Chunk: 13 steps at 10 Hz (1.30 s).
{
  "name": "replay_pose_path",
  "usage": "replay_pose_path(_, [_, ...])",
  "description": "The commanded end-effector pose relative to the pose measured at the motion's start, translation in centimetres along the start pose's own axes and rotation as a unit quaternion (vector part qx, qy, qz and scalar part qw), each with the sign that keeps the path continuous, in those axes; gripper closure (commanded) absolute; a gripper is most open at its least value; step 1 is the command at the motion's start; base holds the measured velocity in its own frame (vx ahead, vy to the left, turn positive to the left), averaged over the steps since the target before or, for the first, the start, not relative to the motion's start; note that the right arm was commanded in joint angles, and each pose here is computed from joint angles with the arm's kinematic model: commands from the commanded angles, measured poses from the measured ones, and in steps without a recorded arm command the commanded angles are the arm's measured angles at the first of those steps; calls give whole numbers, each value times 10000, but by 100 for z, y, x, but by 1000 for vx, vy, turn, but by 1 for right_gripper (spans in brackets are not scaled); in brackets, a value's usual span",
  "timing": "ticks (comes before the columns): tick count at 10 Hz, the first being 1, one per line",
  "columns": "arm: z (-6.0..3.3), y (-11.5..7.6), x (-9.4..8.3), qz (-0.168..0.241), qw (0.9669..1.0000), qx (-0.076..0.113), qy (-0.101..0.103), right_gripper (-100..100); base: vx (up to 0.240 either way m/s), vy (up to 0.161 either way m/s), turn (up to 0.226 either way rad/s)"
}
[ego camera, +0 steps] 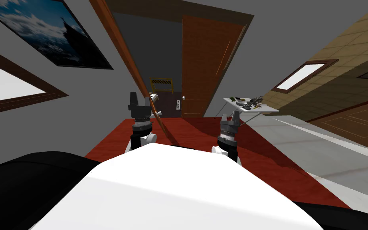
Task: Pull the door open
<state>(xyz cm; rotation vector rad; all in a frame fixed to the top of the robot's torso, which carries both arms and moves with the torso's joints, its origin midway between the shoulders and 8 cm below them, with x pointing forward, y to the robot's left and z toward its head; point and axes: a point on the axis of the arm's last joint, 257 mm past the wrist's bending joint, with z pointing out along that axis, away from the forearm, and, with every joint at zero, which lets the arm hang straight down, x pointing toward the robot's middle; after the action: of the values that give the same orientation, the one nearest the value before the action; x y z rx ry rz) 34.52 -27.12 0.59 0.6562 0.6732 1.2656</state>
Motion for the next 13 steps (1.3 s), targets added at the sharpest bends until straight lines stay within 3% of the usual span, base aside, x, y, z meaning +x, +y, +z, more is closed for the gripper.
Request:
replay_pose_path(1, [-15, -102, 60, 311, 9995, 56, 33, -100, 56, 37, 49])
replay_pose_path(5, [-45, -282, 167, 854, 9962, 165, 74, -100, 144, 18, 38])
replay_pose_path(11, [-120, -624, 382, 1871, 9815, 404, 109, -100, 119, 18, 40])
replay_pose_path(12, [-146, -722, 447, 2155, 9753, 479, 109, -100, 92, 25, 65])
replay_pose_path(13, [-162, -776, 483, 2310, 9715, 521, 107, -100, 124, 14, 49])
